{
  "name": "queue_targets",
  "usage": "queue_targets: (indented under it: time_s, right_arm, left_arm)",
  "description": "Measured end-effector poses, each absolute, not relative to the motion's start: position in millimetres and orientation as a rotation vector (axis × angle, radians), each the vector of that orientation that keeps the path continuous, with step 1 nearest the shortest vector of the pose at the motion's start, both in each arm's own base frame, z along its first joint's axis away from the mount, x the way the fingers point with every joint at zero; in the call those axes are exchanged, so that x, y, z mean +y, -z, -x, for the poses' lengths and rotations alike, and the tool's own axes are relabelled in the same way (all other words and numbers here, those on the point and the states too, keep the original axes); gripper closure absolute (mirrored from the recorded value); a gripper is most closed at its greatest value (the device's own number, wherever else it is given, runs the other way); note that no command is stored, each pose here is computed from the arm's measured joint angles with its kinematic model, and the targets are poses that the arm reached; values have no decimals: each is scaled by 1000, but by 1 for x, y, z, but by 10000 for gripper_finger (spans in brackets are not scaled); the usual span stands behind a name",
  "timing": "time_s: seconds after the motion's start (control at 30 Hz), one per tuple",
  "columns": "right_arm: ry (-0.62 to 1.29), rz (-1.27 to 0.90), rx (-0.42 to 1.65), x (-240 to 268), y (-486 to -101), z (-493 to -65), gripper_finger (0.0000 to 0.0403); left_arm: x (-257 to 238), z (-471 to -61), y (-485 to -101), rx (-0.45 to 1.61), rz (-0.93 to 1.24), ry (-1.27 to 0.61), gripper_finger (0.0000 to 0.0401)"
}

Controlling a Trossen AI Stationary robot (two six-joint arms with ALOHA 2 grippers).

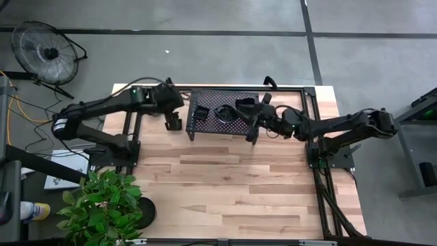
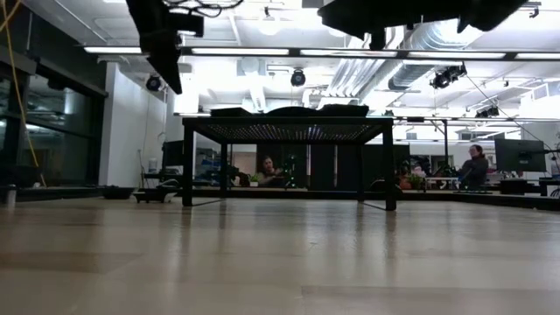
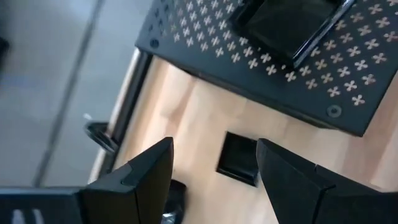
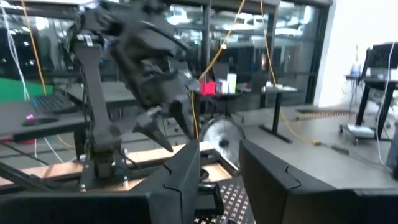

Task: Pick & Place Mini shaped plates
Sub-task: Stack the leaf-shaped plate on the leaf-shaped plates on the shelf

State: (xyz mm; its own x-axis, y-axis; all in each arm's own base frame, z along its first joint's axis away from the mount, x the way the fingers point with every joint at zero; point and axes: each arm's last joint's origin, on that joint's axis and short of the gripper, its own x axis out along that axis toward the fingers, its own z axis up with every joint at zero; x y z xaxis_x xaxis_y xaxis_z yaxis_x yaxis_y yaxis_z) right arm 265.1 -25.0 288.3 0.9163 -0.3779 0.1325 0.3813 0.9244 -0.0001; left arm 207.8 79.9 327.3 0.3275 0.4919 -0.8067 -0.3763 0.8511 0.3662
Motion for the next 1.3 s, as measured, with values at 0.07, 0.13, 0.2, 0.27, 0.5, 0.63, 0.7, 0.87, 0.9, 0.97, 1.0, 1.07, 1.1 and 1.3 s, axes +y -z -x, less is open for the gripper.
queue_targets:
  time_s: [0.07, 0.13, 0.2, 0.27, 0.5, 0.63, 0.7, 0.87, 0.9, 0.97, 1.0, 1.07, 1.1, 1.3]
  right_arm:
    - [386, 37, -157, -23, -285, -263, 295]
    - [381, 51, -168, -21, -284, -262, 295]
    - [372, 67, -161, -19, -282, -262, 295]
    - [360, 70, -149, -15, -281, -262, 295]
    - [285, 95, -76, 4, -268, -270, 295]
    - [248, 128, -31, 13, -257, -276, 295]
    - [237, 138, -9, 16, -252, -279, 295]
    - [233, 160, 17, 17, -245, -283, 295]
    - [232, 161, 20, 17, -244, -283, 295]
    - [232, 161, 22, 17, -244, -284, 295]
    - [232, 161, 21, 17, -244, -284, 295]
    - [232, 160, 20, 17, -244, -284, 295]
    - [232, 160, 21, 17, -244, -284, 295]
    - [232, 159, 21, 17, -244, -284, 295]
  left_arm:
    - [90, -203, -326, 1109, -58, -564, 176]
    - [99, -198, -326, 1108, 8, -551, 176]
    - [109, -193, -325, 1100, 64, -529, 176]
    - [117, -187, -324, 1104, 113, -524, 176]
    - [143, -169, -309, 1222, 218, -606, 176]
    - [153, -174, -291, 1309, 150, -523, 176]
    - [155, -176, -283, 1369, 90, -446, 176]
    - [156, -178, -261, 1474, -3, -300, 176]
    - [156, -177, -256, 1491, -17, -281, 176]
    - [155, -175, -247, 1531, -53, -259, 176]
    - [154, -174, -243, 1549, -73, -244, 176]
    - [153, -172, -234, 1578, -123, -209, 176]
    - [153, -170, -230, 1597, -151, -207, 176]
    - [153, -167, -208, 1635, -237, -230, 176]
